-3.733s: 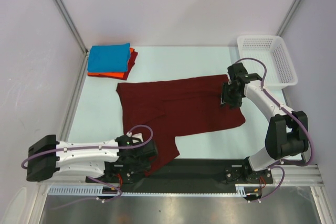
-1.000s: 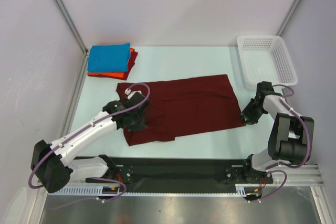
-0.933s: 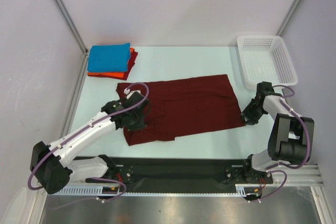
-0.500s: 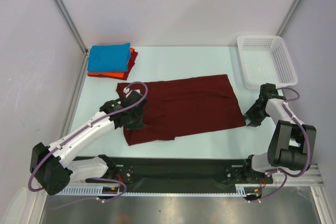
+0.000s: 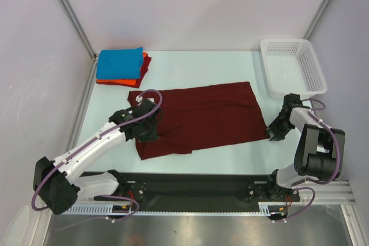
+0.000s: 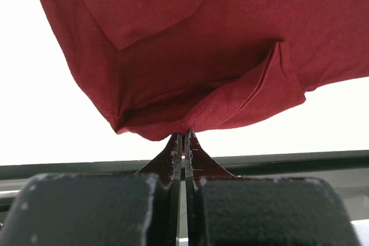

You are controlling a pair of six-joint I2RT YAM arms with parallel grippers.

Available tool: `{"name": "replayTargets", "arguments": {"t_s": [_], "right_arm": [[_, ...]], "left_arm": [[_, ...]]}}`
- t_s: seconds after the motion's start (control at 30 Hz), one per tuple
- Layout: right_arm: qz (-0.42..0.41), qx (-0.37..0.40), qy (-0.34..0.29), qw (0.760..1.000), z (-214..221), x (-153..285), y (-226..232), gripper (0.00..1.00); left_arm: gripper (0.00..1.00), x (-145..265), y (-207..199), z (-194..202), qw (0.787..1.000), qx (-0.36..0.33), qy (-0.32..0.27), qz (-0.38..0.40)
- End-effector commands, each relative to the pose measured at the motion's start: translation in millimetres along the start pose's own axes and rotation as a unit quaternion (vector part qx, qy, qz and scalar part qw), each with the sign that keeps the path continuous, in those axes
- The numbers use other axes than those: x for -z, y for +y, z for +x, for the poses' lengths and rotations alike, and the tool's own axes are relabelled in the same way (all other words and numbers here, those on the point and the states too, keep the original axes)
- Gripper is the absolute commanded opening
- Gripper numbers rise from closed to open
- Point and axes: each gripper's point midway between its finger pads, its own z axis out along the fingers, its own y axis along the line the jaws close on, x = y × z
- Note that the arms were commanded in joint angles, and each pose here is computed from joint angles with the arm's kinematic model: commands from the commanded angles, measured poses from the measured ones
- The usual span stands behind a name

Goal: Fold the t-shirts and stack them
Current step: Fold the tshirt

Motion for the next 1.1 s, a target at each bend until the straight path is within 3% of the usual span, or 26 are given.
{"name": "replayTargets", "arguments": {"t_s": [0.0,0.2,0.23,0.27,0.5,0.73,1.07], "right_arm": [[0.01,-0.001,-0.013,1.0,-13,-10,1,0.33],[0.03,0.006,-0.012,0.999,-16,-14,-3,0.17],[0.027,0.009,-0.01,1.0,-14,-13,-2,0.05],[0.028,0.015,-0.006,0.999,-11,-12,-1,0.0],[0.028,0.066,0.0,0.997,3,13,11,0.0],[0.013,0.097,-0.008,0.995,-7,43,29,0.0],[-0.002,0.131,-0.016,0.991,-41,69,59,0.0]], "left_arm": [[0.01,7,-4,-14,1.0,-0.003,-0.024,0.013],[0.0,12,-1,-15,0.999,0.006,-0.032,0.014],[0.0,13,0,-16,0.999,0.008,-0.037,0.013],[0.0,17,1,-18,0.999,0.013,-0.043,0.014],[0.0,43,0,-37,0.995,0.001,-0.091,0.034],[0.0,79,-12,-91,0.986,-0.042,-0.159,0.026],[0.0,73,-39,-155,0.98,-0.092,-0.176,0.009]]}}
